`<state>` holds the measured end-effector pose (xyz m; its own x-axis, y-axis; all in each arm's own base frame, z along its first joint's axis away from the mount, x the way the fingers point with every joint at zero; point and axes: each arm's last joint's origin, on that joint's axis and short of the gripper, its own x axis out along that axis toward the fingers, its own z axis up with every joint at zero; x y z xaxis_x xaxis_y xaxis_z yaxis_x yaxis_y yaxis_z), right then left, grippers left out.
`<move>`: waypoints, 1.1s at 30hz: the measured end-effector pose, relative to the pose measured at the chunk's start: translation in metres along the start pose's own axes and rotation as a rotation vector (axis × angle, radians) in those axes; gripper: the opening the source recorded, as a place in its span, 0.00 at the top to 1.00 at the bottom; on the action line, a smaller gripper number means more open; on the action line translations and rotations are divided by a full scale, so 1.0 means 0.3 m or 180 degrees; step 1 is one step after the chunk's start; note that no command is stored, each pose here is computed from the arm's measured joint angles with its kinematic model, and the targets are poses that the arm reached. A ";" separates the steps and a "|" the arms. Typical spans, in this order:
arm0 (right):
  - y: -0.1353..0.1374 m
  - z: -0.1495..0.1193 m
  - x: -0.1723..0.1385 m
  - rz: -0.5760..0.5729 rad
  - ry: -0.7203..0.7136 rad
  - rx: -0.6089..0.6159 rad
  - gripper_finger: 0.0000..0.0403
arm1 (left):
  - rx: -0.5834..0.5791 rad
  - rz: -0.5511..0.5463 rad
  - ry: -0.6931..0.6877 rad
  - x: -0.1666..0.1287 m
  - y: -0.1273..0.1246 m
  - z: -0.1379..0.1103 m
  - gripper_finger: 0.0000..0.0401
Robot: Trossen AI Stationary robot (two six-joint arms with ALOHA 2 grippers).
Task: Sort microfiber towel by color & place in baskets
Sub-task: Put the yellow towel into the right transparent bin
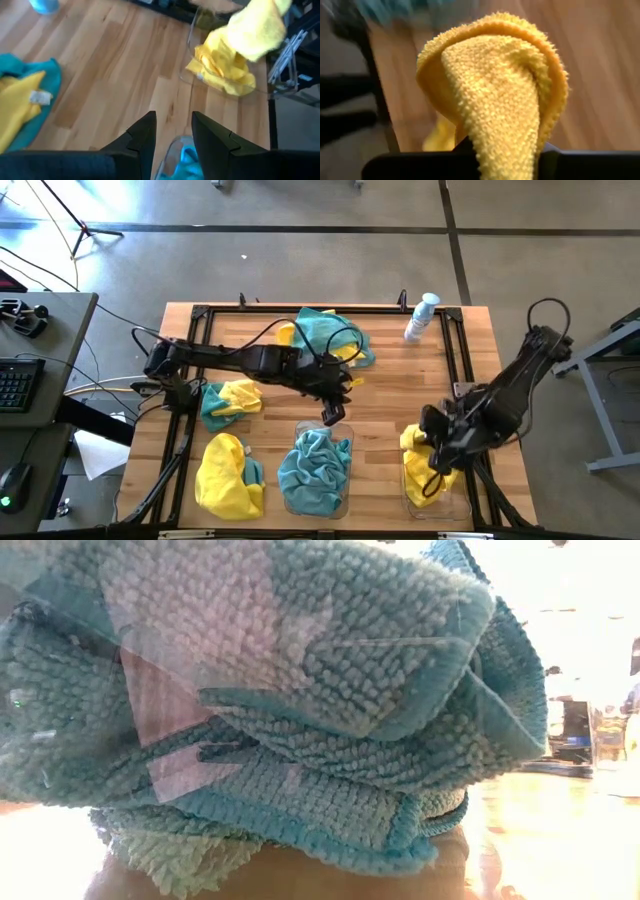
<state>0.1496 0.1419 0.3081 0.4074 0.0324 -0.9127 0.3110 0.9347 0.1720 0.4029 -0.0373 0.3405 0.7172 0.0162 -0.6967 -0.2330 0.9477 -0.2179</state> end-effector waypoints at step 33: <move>-0.041 -0.136 0.288 0.0025 0.0754 0.0409 0.70 | -0.0085 -0.0014 0.0050 0.015 -0.018 -0.027 0.72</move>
<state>0.1459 0.1476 0.2119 0.2026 0.1356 -0.9698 0.4213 0.8820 0.2113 0.4022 -0.0448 0.3331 0.7079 0.0068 -0.7063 -0.2475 0.9389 -0.2390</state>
